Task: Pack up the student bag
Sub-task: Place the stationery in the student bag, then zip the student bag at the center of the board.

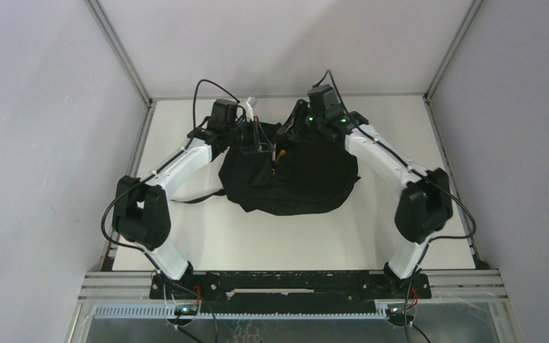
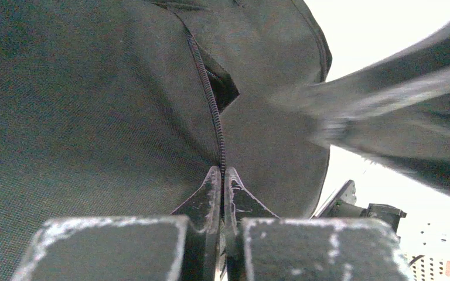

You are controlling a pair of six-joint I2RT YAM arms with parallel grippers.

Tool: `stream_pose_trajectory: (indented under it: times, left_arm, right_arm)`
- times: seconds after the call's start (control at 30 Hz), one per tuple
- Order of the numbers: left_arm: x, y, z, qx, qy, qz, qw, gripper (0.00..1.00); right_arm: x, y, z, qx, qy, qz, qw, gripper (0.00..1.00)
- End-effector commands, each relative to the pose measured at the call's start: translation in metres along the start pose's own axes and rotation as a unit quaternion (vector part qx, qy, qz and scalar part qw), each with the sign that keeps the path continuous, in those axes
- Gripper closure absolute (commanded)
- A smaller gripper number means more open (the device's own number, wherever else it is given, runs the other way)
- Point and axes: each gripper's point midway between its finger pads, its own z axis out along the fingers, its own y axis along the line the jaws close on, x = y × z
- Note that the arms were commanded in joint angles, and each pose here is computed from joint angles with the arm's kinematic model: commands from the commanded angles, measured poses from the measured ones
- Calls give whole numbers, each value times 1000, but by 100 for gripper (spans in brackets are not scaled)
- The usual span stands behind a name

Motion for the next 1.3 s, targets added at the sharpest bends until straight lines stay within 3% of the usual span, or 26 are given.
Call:
stream_pose_trajectory:
  times: [0.0, 0.1, 0.2, 0.3, 0.5, 0.67, 0.97, 1.03, 1.1, 1.2, 1.27]
  left_arm:
    - [-5, -12, -7, 22, -11, -2, 1000, 100]
    - [-1, -12, -3, 24, -6, -13, 1000, 100]
    - [2, -12, 1, 20, -1, -14, 1000, 100]
    - [5, -16, 5, 17, 6, -8, 1000, 100]
    - [8, -28, 18, 15, 23, 9, 1000, 100]
    - [0, -19, 32, -10, 28, 6, 1000, 100]
    - [-11, -15, 40, -27, 20, -4, 999, 100]
    - [-12, -16, 40, -27, 22, 1, 999, 92]
    - [-16, -20, 37, -28, 22, 8, 999, 72]
    - [-24, -28, 24, -24, 12, 25, 999, 51]
    - [-29, -30, 9, -19, 2, 28, 999, 45]
  right_arm:
    - [-43, -17, -66, 66, -116, -82, 988, 47]
    - [-59, -80, -82, 167, -134, -69, 974, 42]
    - [-58, -126, -84, 206, -97, -58, 972, 32]
    - [-54, -160, -85, 250, -66, -56, 964, 30]
    - [-45, -182, -81, 262, -54, -33, 963, 31]
    - [-39, -181, -78, 254, -49, -38, 965, 50]
    - [-18, -166, -82, 221, -50, -53, 973, 59]
    - [-14, -157, -84, 207, -55, -66, 975, 57]
    - [-10, -145, -86, 193, -59, -82, 976, 55]
    - [-3, -127, -91, 175, -68, -105, 977, 52]
    - [2, -115, -95, 160, -73, -122, 977, 52]
